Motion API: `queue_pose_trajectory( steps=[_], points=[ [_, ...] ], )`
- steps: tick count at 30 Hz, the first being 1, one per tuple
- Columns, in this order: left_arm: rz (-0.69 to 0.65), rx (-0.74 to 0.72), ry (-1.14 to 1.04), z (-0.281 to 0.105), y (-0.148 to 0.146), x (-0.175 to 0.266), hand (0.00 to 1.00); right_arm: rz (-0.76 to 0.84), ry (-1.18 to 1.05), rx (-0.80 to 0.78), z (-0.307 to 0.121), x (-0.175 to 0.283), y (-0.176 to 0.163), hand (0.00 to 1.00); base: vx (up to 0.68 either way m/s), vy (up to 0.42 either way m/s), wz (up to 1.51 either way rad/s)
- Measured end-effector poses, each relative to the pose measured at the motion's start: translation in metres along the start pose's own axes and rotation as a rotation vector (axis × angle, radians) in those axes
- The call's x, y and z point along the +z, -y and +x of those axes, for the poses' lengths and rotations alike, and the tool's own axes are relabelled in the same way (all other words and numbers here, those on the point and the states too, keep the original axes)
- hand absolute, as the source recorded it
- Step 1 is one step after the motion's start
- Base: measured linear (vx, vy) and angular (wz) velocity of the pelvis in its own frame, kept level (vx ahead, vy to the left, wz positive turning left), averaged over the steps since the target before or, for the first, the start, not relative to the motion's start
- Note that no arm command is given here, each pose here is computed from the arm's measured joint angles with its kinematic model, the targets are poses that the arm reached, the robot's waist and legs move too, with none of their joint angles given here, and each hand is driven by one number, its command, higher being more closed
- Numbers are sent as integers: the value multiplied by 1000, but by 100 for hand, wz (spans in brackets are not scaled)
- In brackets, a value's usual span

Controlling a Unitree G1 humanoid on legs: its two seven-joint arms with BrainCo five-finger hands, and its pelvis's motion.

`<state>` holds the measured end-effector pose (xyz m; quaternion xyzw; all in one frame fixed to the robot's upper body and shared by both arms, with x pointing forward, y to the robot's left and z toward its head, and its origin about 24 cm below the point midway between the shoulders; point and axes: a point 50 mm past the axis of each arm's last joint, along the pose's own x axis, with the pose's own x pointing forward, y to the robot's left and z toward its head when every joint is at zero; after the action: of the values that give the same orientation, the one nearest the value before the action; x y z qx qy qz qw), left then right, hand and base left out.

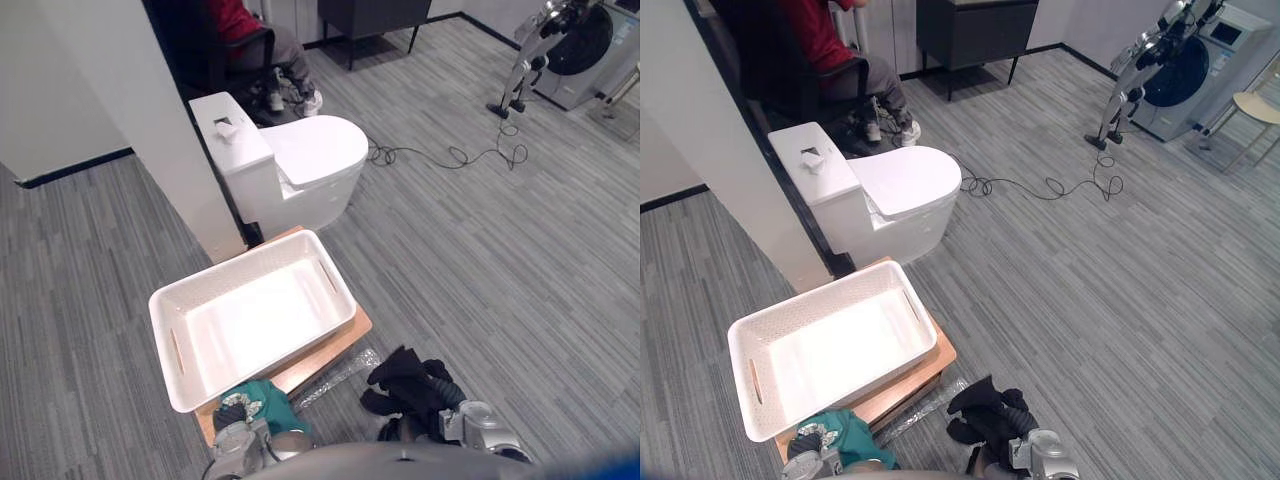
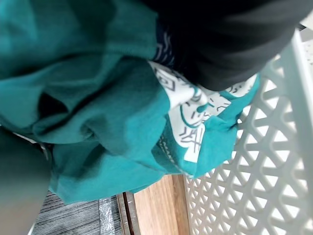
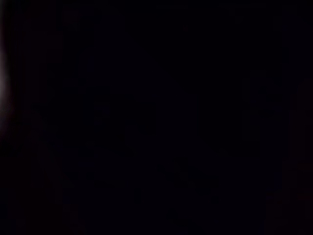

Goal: Tidy the bed and pick cloth on bed and put in laundry

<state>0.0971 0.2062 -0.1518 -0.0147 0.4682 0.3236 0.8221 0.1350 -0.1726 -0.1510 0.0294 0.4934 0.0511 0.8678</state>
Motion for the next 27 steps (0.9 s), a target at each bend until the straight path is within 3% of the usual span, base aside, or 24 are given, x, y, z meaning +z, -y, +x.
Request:
queue_pose_trajectory(
  steps=[3,5,7,10,11,12,17,21,27],
  points=[
    [0,-85,155,-5,18,33,100,40,73,-14,1,23,1,100,-161,85,204],
    [120,-209,261,-5,20,42,100,232,-5,17,-4,-11,-5,100,101,-78,493],
    [129,-311,305,-10,27,43,100,326,-60,-61,-18,-39,19,100,288,97,362],
    [170,-285,251,-5,5,26,100,302,-70,-51,-15,-35,21,100,30,308,212],
    [312,-316,218,1,-18,17,100,293,-79,8,-12,-38,7,100,-106,511,183],
    [313,-316,216,1,-18,16,100,289,-73,8,-11,-37,7,100,-110,428,127],
    [312,-327,187,2,-21,9,100,275,-61,10,-12,-35,9,100,-75,-25,1],
    [309,-248,113,-1,-37,-13,100,202,-87,54,-9,-35,-1,100,-32,-66,-76],
    [375,-229,139,-2,-28,-12,100,170,-83,50,-11,-32,11,100,-73,-104,-40]
  ],
)
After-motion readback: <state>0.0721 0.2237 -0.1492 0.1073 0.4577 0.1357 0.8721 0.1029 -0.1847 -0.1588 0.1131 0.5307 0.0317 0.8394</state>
